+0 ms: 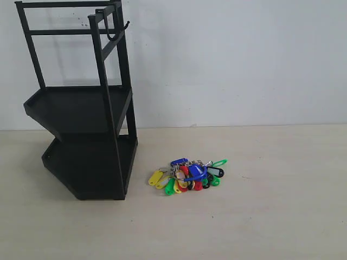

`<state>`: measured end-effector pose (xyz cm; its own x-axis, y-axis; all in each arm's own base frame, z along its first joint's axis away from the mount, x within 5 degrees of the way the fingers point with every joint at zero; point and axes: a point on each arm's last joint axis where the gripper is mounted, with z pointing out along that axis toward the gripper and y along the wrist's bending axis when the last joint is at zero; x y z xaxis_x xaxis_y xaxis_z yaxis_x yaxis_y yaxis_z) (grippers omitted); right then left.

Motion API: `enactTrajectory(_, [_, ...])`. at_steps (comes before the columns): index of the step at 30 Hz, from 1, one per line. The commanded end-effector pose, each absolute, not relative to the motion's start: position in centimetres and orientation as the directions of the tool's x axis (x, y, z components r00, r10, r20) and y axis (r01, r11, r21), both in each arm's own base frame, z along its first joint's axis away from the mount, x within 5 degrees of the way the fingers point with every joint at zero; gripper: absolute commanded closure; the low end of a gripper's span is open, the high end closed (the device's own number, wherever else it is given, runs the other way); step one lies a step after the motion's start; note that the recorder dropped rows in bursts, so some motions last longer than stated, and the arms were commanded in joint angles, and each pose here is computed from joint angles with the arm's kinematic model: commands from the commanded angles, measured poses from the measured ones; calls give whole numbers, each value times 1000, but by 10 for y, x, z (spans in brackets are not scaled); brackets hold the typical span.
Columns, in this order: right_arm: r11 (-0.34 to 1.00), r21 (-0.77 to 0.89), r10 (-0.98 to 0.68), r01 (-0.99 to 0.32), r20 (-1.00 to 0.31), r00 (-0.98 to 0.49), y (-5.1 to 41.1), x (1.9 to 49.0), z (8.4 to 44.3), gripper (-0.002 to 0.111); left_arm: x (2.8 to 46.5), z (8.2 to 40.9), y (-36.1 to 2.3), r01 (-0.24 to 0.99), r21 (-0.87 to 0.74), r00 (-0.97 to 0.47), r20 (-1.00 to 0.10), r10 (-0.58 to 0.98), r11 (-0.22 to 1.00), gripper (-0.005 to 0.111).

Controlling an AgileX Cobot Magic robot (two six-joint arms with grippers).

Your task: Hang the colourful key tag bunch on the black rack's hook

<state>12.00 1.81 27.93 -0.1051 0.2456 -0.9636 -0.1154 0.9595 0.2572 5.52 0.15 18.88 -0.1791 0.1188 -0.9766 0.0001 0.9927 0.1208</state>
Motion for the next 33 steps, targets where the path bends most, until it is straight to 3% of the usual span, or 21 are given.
enactTrajectory(1, [961, 253, 244, -112, -965, -93, 17, 120, 280, 108, 55, 190, 1, 1, 119, -169, -979, 117, 993, 102])
enactTrajectory(14, [959, 258, 247, -113, -963, -103, 18, 120, 279, 108, 55, 190, 1, 1, 119, -169, -979, 117, 993, 102])
enactTrajectory(22, [972, 172, 128, -162, -959, -254, 23, 115, 259, 108, 55, 190, 1, 1, 119, -169, -979, 117, 993, 102])
enactTrajectory(28, [950, 308, 301, -51, -946, -117, 10, 102, 226, 108, 55, 190, 1, 1, 119, -169, -979, 117, 993, 102])
enactTrajectory(33, [948, 317, 315, -37, -947, -62, 5, 90, 208, 108, 55, 190, 1, 1, 119, -169, -979, 117, 993, 102])
